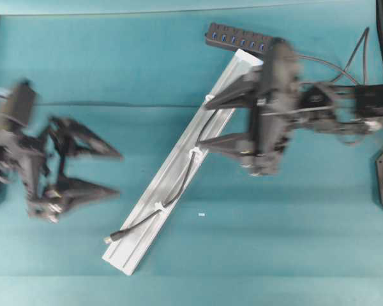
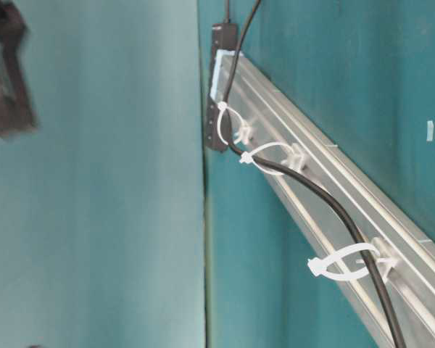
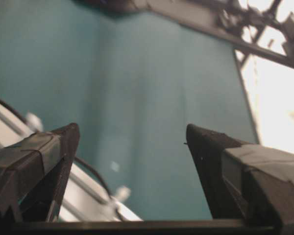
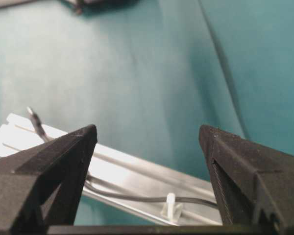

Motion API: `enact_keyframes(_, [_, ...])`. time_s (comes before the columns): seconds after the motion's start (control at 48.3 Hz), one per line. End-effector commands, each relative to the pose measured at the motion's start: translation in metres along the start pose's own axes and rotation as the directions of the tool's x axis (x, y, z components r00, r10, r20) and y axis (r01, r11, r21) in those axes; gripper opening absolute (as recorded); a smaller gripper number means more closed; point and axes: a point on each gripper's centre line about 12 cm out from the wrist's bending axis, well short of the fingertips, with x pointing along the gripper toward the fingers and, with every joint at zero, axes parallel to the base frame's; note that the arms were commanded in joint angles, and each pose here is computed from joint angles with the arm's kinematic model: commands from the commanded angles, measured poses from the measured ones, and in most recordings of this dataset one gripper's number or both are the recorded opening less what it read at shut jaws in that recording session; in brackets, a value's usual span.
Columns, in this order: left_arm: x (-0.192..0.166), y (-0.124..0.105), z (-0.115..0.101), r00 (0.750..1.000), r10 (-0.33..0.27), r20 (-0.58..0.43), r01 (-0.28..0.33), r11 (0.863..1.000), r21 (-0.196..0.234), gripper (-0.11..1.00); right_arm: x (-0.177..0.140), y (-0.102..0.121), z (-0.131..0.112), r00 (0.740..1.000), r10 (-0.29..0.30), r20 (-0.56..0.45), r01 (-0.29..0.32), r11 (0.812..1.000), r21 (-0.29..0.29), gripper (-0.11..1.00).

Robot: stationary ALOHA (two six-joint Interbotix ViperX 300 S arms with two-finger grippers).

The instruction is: Pass the USB cable through three rings with both arms.

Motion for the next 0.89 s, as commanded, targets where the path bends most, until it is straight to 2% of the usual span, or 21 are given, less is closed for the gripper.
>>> enact_keyframes(0.0, [-0.030,-0.007,0.036,0.987,-0.031,0.156,0.025,0.999,0.042,0.95,-0.020,0.002,0.010,0.998,0.007,0.059,-0.008,1.000,0.002,0.87])
enact_keyframes(0.104, [-0.042,-0.004,0.043,0.986,-0.008,0.168,-0.003,0.998,0.066,0.95,-0.043,0.002,0.014,0.994,0.014,0.111,-0.015,1.000,0.001,0.87])
enact_keyframes(0.249, [-0.061,0.002,0.047,0.991,0.044,0.127,-0.053,0.996,0.067,0.94,-0.074,0.003,0.009,0.988,0.024,0.151,-0.026,1.000,0.007,0.87])
enact_keyframes(0.497, [-0.080,0.000,0.050,0.995,0.064,0.081,-0.069,0.995,0.070,0.92,-0.126,0.003,0.009,0.976,0.040,0.212,-0.040,0.999,-0.002,0.87])
enact_keyframes(0.642, [-0.082,0.001,0.052,0.994,0.067,0.087,-0.073,0.995,0.071,0.92,-0.143,0.003,0.002,0.974,0.048,0.221,-0.049,0.999,0.001,0.87])
enact_keyframes(0.87, [-0.088,0.001,0.059,0.990,0.076,0.120,-0.085,0.994,0.068,0.92,-0.151,0.001,-0.013,0.975,0.049,0.216,-0.051,0.999,0.002,0.86])
